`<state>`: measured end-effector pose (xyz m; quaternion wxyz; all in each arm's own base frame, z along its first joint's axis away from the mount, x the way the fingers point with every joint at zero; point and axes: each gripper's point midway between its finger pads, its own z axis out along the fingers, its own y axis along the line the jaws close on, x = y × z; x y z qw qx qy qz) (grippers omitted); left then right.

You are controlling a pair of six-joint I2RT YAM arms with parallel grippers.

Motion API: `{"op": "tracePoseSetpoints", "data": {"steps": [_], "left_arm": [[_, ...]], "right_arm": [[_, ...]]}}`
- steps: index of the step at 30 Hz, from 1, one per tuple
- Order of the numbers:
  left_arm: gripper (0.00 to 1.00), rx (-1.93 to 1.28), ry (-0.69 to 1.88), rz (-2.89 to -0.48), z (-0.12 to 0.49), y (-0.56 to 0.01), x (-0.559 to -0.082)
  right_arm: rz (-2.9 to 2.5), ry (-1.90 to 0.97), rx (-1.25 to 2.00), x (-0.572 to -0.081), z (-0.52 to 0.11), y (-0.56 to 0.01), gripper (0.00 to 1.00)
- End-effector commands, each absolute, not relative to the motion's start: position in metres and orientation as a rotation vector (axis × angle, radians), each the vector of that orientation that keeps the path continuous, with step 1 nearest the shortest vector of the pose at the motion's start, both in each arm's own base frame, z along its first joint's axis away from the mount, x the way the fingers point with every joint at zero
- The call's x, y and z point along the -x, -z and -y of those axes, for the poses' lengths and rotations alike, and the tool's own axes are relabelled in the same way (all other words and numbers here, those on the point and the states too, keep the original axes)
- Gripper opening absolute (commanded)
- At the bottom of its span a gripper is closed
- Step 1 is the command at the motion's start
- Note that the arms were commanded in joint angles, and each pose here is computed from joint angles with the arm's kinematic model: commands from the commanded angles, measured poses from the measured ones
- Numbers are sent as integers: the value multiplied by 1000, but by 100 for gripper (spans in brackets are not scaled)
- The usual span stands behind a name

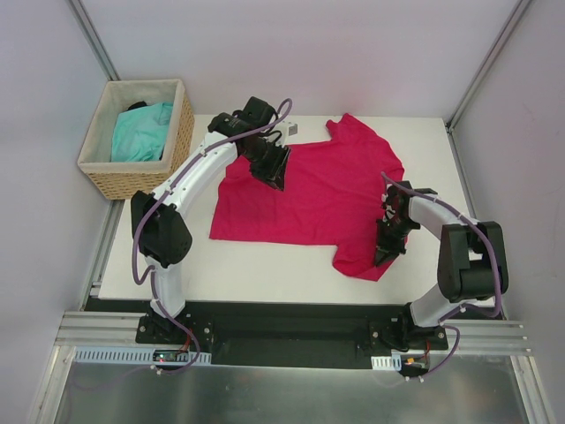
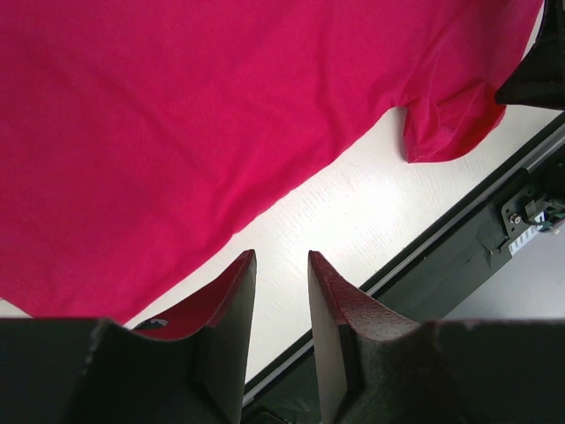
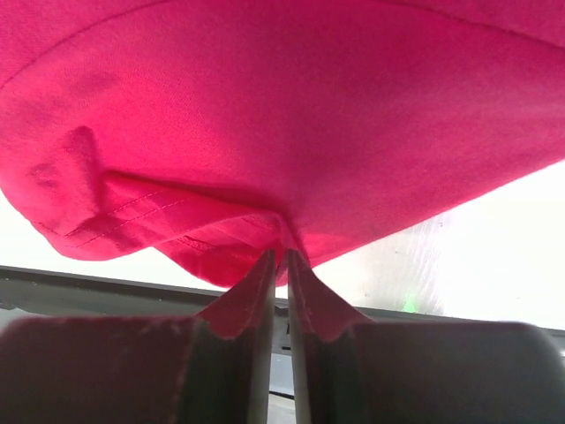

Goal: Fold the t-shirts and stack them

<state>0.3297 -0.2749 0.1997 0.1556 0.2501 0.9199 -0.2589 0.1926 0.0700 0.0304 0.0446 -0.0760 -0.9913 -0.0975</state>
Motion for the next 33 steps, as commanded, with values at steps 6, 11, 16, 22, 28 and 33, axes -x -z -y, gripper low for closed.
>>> {"op": "tracePoseSetpoints", "data": {"steps": [6, 11, 16, 22, 28, 33], "left_arm": [[30, -682, 686, -2534, 255, -238, -339], [29, -656, 680, -2537, 250, -238, -345], [29, -641, 691, -2544, 250, -237, -344], [29, -640, 686, -2547, 247, -237, -339], [30, -644, 656, -2511, 241, -248, -339], [31, -639, 632, -2476, 237, -262, -340]], "right_arm": [[3010, 361, 193, -190, -77, -38, 1], [3036, 507, 151, -193, -93, -55, 1], [2987, 664, 90, -182, -113, -69, 1], [2855, 731, 8, -147, -128, -75, 1], [2733, 645, -46, -120, -126, -80, 1], [2639, 357, -23, -106, -106, -76, 1]]}}
